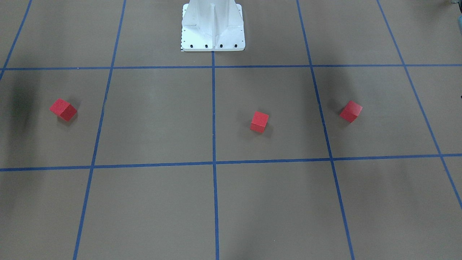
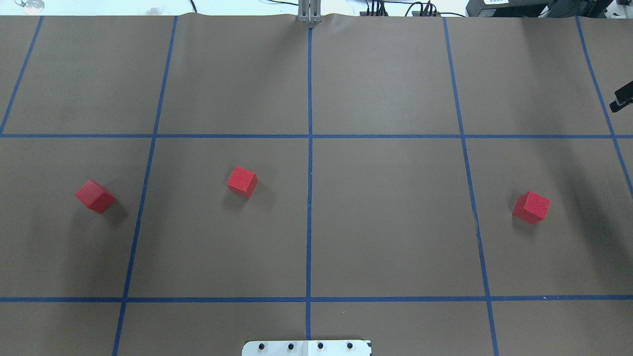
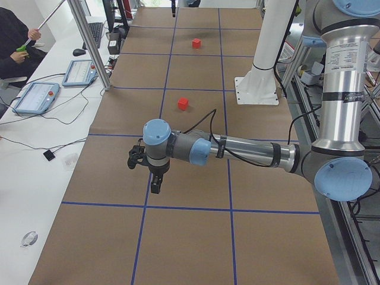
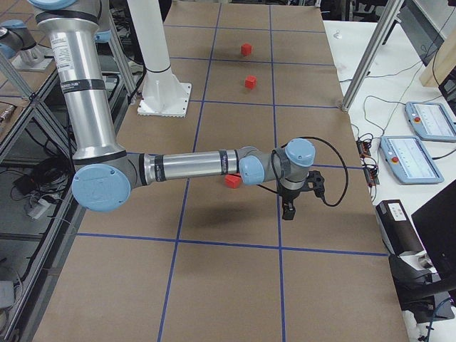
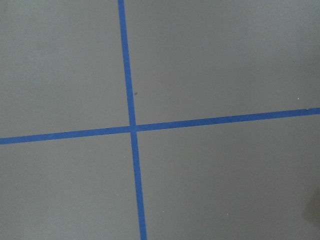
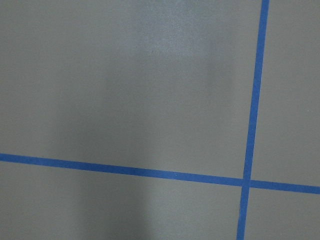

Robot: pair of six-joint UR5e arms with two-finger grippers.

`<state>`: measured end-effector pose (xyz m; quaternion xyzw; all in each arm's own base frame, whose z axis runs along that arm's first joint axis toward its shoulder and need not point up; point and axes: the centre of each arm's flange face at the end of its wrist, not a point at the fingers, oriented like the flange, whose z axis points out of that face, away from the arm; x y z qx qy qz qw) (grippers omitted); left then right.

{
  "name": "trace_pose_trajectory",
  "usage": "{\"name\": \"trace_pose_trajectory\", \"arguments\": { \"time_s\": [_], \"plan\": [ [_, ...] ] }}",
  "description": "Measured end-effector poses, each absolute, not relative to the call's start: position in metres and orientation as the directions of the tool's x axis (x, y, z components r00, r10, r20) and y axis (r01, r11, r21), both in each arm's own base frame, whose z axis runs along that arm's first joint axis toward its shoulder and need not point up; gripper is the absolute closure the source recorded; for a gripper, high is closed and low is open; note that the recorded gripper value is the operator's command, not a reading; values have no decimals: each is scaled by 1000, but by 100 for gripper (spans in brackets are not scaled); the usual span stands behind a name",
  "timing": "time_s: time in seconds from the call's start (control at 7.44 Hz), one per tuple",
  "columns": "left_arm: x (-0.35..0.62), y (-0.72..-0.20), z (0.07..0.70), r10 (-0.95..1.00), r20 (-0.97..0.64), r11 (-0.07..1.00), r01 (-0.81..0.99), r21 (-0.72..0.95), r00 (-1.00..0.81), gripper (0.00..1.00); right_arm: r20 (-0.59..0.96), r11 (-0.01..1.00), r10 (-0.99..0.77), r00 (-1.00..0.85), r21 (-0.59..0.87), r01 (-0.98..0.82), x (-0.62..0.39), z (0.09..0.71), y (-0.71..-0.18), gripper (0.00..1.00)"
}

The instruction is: Form red blocks into L shape at center

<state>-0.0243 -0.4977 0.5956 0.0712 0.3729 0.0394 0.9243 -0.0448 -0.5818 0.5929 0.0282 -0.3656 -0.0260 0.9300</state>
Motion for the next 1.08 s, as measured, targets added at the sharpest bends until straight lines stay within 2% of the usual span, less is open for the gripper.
{"name": "trace_pose_trajectory", "arguments": {
  "time_s": [0.54,1.08],
  "plan": [
    [-31,-467,614,193,-676,972,-42,233,712,0,678,998,-49,733,56,15,-44,599,-580,0],
    [-30,-461,615,213,-675,965,-44,259,706,0,680,998,-55,731,62,17,-46,596,-578,0]
  ]
}}
